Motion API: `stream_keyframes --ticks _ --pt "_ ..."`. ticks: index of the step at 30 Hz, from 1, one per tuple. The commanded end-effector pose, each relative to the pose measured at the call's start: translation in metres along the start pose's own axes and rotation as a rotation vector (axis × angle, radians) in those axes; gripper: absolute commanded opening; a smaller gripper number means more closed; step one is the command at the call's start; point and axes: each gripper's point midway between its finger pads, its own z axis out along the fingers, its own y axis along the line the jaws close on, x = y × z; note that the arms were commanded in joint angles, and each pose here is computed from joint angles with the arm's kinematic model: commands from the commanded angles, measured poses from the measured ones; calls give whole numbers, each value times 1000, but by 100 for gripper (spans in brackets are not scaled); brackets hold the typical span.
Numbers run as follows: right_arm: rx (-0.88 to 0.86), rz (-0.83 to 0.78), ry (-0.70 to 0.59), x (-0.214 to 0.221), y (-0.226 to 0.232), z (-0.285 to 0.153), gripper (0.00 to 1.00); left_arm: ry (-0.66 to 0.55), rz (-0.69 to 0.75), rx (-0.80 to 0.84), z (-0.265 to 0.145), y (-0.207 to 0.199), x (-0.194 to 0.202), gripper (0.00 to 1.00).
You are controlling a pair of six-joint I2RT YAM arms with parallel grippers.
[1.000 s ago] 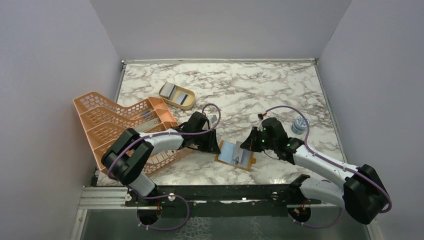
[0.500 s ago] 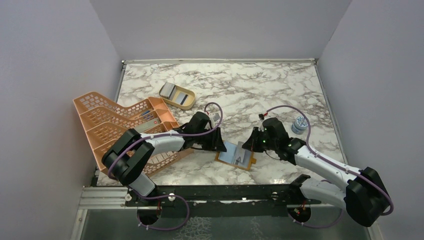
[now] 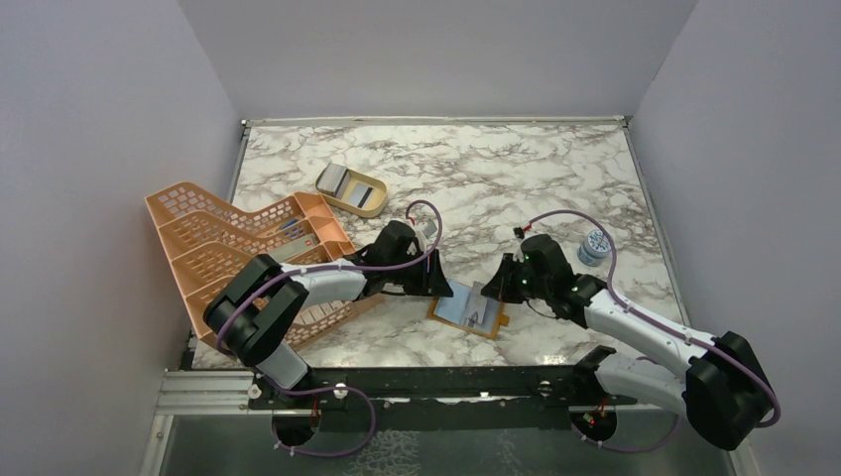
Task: Put the credit cards into the card holder
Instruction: Turn over the card slot in the card holder.
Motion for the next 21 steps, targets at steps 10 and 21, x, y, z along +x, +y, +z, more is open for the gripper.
stream_keyframes --ticks 10,21 --pt "9 -4 -13 1 -5 1 1 17 0 53 7 -2 8 43" --pt "-1 10 0 3 -4 3 1 21 -4 166 1 -35 7 42"
